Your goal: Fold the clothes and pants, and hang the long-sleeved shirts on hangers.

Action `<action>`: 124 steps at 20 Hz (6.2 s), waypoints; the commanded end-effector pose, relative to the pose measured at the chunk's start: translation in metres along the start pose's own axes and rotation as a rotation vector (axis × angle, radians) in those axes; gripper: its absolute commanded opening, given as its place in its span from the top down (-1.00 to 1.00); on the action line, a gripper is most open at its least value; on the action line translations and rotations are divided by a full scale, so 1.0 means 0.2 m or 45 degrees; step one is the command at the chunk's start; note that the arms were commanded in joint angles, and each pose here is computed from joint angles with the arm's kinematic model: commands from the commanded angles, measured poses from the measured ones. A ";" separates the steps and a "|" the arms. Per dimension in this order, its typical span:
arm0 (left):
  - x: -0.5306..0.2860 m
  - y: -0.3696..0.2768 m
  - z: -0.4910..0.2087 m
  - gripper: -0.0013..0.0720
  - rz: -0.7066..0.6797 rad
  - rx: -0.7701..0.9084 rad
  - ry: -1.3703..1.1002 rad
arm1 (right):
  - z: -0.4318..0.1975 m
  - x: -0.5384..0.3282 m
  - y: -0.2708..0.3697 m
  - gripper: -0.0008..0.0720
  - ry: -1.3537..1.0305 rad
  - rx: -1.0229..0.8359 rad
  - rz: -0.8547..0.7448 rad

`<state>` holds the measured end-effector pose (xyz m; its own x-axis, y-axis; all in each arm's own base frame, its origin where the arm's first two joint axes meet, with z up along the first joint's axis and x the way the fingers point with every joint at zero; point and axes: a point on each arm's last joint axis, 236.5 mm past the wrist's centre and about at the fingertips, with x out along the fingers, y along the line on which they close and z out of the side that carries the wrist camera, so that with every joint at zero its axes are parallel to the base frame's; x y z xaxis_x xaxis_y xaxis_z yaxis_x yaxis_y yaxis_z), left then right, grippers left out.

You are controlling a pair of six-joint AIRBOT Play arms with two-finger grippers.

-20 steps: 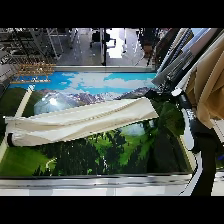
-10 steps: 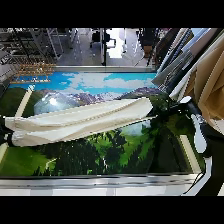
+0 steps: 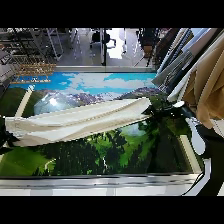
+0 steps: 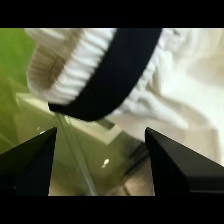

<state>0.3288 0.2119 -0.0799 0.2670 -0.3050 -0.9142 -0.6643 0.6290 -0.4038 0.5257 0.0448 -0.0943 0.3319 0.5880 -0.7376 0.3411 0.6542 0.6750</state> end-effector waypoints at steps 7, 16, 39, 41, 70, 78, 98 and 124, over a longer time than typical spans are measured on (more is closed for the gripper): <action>0.22 -0.06 0.21 0.14 -0.060 -0.222 -0.192 | 0.10 0.10 0.05 0.71 -0.146 0.067 -0.008; -0.42 -0.85 0.49 0.93 -0.556 0.226 -0.387 | 0.35 -0.52 0.52 0.94 -0.368 -0.396 0.106; -0.15 -0.13 -0.06 -0.39 0.088 0.356 0.280 | -0.78 -0.91 -0.53 -0.49 0.263 -0.199 -0.497; -0.19 -0.31 -0.04 -0.38 -0.074 0.369 0.237 | -0.71 -0.95 -0.63 -0.49 0.167 -0.103 -0.464; 0.46 -1.24 -1.22 0.92 -0.150 1.285 0.754 | -0.34 -1.70 -0.75 0.94 -0.333 -0.165 -1.081; 0.35 -1.21 -1.25 0.92 -0.154 1.289 0.813 | -0.88 -0.70 0.44 0.94 0.009 -0.627 -0.461; 0.19 -1.23 -1.02 0.92 -0.198 1.222 0.568 | -0.74 -0.49 -0.23 -0.62 0.112 -0.508 -0.106; 0.67 -1.48 -1.59 0.92 -0.417 1.381 0.684 | -0.86 -0.82 0.50 0.94 -0.138 -0.724 -0.553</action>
<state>0.3339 -0.2310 -0.0691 -0.1963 -0.6231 -0.7571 0.3779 0.6644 -0.6448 0.3589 -0.0009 0.0769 0.3519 0.0447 -0.9350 0.0414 0.9971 0.0633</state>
